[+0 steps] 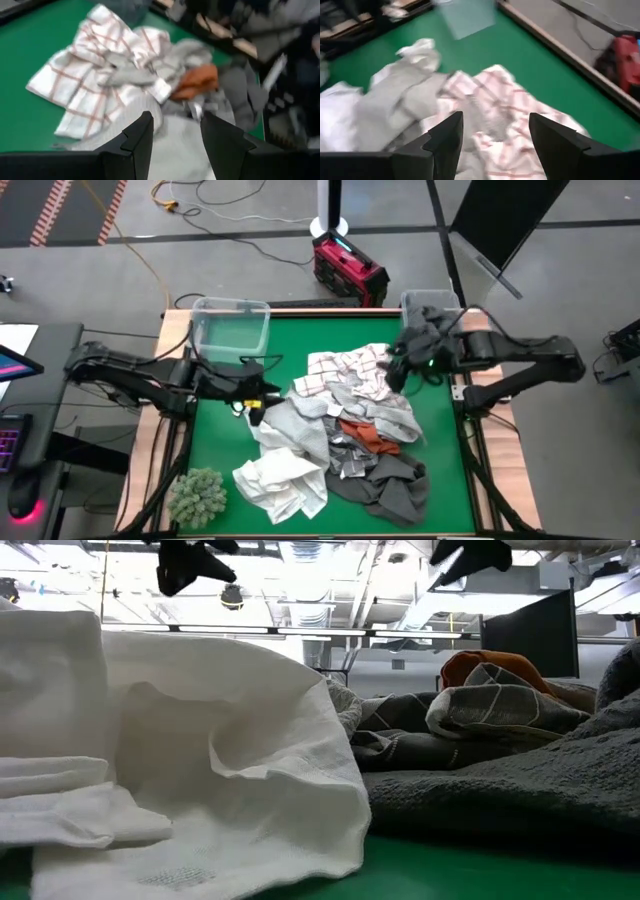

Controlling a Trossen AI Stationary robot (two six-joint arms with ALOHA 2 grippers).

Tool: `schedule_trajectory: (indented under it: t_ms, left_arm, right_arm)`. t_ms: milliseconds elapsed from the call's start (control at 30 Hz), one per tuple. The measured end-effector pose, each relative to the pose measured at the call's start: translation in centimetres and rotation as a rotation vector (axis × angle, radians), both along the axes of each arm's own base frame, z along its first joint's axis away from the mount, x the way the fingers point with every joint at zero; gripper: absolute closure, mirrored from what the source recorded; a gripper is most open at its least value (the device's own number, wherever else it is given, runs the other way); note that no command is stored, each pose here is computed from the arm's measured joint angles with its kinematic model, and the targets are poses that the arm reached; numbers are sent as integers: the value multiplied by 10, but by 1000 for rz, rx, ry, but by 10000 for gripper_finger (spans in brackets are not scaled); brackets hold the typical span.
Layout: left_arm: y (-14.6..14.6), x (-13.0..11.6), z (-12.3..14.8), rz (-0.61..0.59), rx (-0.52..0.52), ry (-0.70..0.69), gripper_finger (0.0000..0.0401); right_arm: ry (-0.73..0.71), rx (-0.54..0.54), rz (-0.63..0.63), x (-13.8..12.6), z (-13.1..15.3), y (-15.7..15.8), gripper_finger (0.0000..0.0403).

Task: Sort towels by color in basket
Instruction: Put the orange towel into the right transparent bin

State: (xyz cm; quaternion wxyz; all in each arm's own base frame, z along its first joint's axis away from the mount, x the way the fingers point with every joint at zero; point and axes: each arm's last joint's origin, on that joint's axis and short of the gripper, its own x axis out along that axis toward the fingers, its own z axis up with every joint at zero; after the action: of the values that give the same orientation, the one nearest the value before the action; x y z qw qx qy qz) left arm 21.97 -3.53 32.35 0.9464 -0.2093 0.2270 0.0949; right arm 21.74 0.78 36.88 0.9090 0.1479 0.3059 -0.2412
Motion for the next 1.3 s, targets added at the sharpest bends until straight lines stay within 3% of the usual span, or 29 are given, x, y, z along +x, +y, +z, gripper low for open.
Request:
schedule_trajectory:
  t_ms: [300, 467, 733, 1033, 1133, 1300]
  left_arm:
    - [-19, 16, -8, -211, 24, 229, 246]
    - [-21, 20, -22, -175, -9, 332, 246]
    - [-29, 13, -18, -113, -81, 315, 246]
    - [-36, -15, 2, -77, -94, 233, 246]
    - [-32, -20, 7, -28, -62, 193, 246]
    - [-29, -25, 12, 2, -36, 163, 246]
  right_arm:
    - [80, -40, 125, 35, -27, 41, 148]
    - [190, -54, 170, 59, -55, 54, 148]
    - [350, 19, 272, 80, -92, 67, 148]
    - [418, 132, 646, 55, -82, 103, 148]
    - [483, 65, 698, 55, -93, 113, 148]
    - [544, -74, 642, 67, -112, 115, 163]
